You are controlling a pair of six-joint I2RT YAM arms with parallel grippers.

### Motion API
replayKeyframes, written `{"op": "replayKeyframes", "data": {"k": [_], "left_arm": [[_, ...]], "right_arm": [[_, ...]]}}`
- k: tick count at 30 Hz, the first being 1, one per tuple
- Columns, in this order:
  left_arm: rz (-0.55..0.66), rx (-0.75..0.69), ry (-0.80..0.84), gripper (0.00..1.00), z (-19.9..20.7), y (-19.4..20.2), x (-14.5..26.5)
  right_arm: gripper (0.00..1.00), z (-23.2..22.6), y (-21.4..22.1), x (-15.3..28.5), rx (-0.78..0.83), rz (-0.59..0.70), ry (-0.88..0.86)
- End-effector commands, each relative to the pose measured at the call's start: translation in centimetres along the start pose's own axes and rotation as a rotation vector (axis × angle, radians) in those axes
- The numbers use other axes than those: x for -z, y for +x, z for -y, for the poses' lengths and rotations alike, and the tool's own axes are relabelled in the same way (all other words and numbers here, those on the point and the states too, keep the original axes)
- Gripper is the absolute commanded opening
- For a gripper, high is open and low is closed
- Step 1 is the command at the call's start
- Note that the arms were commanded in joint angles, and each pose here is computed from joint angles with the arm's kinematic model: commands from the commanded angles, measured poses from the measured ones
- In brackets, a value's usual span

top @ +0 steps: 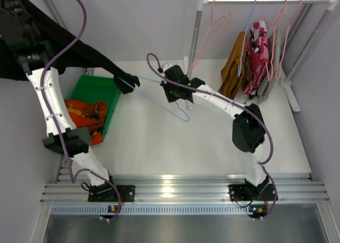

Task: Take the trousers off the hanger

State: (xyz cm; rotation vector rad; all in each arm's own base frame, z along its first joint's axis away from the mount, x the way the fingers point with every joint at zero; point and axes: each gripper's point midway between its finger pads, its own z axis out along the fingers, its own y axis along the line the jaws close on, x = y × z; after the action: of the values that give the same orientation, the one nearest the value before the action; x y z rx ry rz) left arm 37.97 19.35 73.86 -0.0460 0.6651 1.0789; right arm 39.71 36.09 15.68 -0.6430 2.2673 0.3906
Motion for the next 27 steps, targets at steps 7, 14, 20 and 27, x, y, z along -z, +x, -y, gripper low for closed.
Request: {"op": "replayKeyframes", "data": {"k": [7,14,20,27], "left_arm": [[0.215,0.081,-0.084,0.00,-6.0,-8.6,0.4],[0.249,0.168,-0.039,0.00,-5.7,-9.9,0.9],[0.280,0.193,-0.060,0.00,-6.1,-10.4,0.9],[0.311,0.292,-0.029,0.00,-6.5,-12.1,1.3]], "right_arm": [[0.00,-4.3,-8.2,1.6,0.270,0.217,0.104],[0.00,-8.6,-9.6,1.3,0.366,0.254,0.037],[0.00,-12.5,-6.6,-1.8,0.524,0.188,0.030],[0.00,-13.2,-4.8,-4.7,0.574,0.150,0.046]]}}
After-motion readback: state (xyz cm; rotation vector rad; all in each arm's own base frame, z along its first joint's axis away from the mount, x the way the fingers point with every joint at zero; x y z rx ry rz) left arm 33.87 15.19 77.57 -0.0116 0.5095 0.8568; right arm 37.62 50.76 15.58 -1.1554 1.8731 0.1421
